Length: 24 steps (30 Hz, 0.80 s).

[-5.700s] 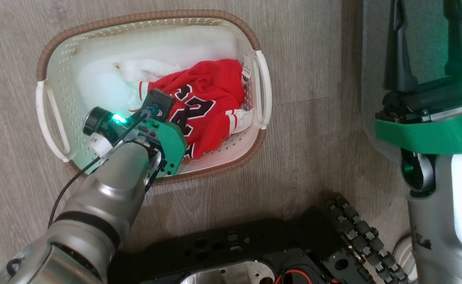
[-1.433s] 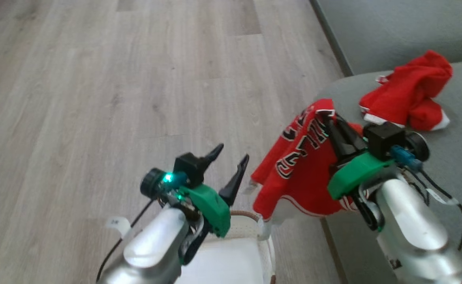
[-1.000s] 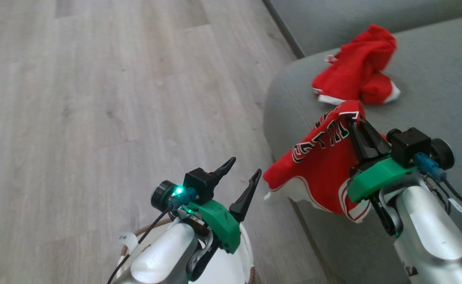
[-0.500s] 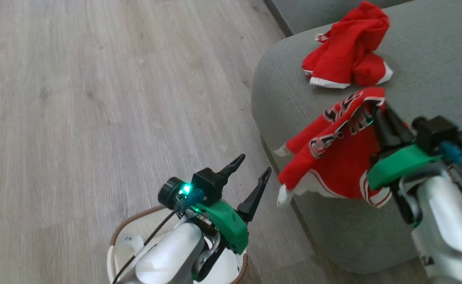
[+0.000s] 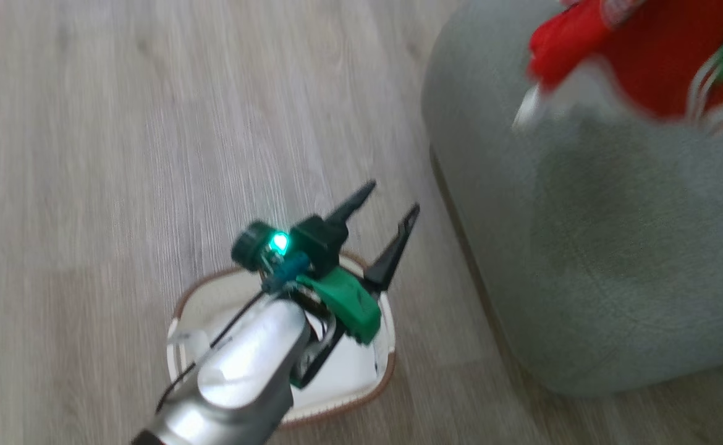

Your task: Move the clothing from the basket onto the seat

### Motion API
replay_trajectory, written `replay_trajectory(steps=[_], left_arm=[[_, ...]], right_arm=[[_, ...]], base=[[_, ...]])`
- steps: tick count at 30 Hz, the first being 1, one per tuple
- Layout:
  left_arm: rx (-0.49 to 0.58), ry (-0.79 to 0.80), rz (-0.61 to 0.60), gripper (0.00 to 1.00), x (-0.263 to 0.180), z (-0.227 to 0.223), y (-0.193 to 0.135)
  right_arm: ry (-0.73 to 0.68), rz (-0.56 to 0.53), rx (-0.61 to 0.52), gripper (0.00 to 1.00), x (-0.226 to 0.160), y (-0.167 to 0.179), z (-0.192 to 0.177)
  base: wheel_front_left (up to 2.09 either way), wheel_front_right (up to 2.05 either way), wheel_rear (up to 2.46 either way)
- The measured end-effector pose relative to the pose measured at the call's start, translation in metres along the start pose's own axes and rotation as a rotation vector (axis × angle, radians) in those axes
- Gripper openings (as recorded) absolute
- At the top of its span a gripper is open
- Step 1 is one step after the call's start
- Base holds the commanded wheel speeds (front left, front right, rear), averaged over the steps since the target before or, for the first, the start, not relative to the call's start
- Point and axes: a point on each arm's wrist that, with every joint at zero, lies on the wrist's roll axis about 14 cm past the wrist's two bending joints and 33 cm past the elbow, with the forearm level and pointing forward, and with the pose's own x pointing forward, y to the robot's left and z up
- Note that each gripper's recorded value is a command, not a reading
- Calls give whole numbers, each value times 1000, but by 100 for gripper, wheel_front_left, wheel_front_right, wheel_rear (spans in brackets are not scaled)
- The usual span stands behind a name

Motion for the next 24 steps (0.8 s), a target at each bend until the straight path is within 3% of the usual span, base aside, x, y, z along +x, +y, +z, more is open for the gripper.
replay_trajectory(steps=[7, 14, 19, 24], left_arm=[[0, 1, 46, 100, 13, -16, 44], [-15, 36, 106, 100, 15, -43, 85], [-39, 73, 131, 100, 12, -65, 102], [-65, 113, 151, 100, 8, -88, 112]], right_arm=[[34, -61, -111, 0, 68, -33, -15], [25, -150, -164, 0, 112, -56, -44], [150, -217, -167, 0, 110, -68, -112], [336, -231, -159, 0, 84, -58, -196]], base=[[0, 0, 0], [0, 0, 0], [0, 0, 0], [0, 0, 0]])
